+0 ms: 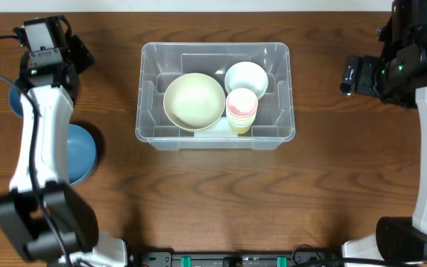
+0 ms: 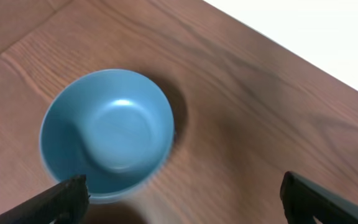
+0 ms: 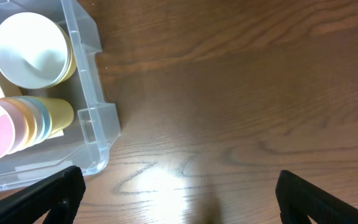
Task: Pack container
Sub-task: 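Move the left gripper to the far blue bowl and grasp its rim, then lift the blue bowl and carry it over the container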
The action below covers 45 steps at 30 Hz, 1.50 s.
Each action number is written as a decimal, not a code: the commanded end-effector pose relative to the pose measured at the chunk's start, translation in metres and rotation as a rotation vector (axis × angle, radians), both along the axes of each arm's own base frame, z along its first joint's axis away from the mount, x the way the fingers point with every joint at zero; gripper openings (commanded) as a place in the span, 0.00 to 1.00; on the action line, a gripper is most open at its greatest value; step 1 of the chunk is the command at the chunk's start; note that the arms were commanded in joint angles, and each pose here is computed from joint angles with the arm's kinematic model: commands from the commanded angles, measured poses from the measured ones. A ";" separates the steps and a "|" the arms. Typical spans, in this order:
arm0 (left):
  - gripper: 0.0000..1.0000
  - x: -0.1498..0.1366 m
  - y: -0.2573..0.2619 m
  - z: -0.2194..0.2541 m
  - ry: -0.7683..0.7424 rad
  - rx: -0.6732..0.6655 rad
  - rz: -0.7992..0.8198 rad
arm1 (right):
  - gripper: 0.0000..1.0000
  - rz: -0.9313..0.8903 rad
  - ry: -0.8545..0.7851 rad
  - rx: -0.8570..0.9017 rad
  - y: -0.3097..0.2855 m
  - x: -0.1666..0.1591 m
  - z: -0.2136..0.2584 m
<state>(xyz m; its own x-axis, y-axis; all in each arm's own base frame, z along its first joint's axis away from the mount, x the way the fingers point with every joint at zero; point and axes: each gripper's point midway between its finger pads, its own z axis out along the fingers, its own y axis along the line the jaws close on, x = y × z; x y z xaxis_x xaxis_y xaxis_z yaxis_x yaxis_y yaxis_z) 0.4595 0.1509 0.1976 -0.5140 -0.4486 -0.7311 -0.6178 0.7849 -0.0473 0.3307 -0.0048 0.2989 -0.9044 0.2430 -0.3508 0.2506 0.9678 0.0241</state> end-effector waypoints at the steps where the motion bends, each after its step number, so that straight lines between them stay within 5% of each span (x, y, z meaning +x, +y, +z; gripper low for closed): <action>1: 0.98 0.015 0.022 -0.029 0.057 0.062 -0.014 | 0.99 0.007 -0.010 -0.001 -0.001 -0.002 0.003; 13: 0.98 0.038 0.043 -0.121 0.158 0.067 -0.024 | 0.99 0.007 -0.010 -0.002 -0.001 -0.002 0.003; 25: 0.06 0.028 0.040 -0.167 0.267 0.035 -0.030 | 0.99 0.007 -0.010 -0.001 -0.001 -0.002 0.003; 33: 0.06 0.030 0.037 -0.127 0.208 0.052 -0.034 | 0.99 0.007 -0.010 -0.002 -0.001 -0.002 0.003; 41: 0.06 0.018 0.019 -0.022 0.029 0.060 -0.019 | 0.99 0.007 -0.010 -0.002 -0.001 -0.002 0.003; 45: 0.06 0.016 -0.027 0.032 -0.091 -0.009 -0.163 | 0.99 0.007 -0.010 -0.002 -0.001 -0.002 0.003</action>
<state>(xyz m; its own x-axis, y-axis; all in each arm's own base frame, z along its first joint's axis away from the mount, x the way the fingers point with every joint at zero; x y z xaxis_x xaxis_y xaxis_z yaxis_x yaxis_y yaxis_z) 0.4740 0.1564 0.1921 -0.5477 -0.3756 -0.7476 -0.5595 0.8288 -0.0066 0.3307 -0.0048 0.2989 -0.9044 0.2430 -0.3508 0.2506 0.9678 0.0241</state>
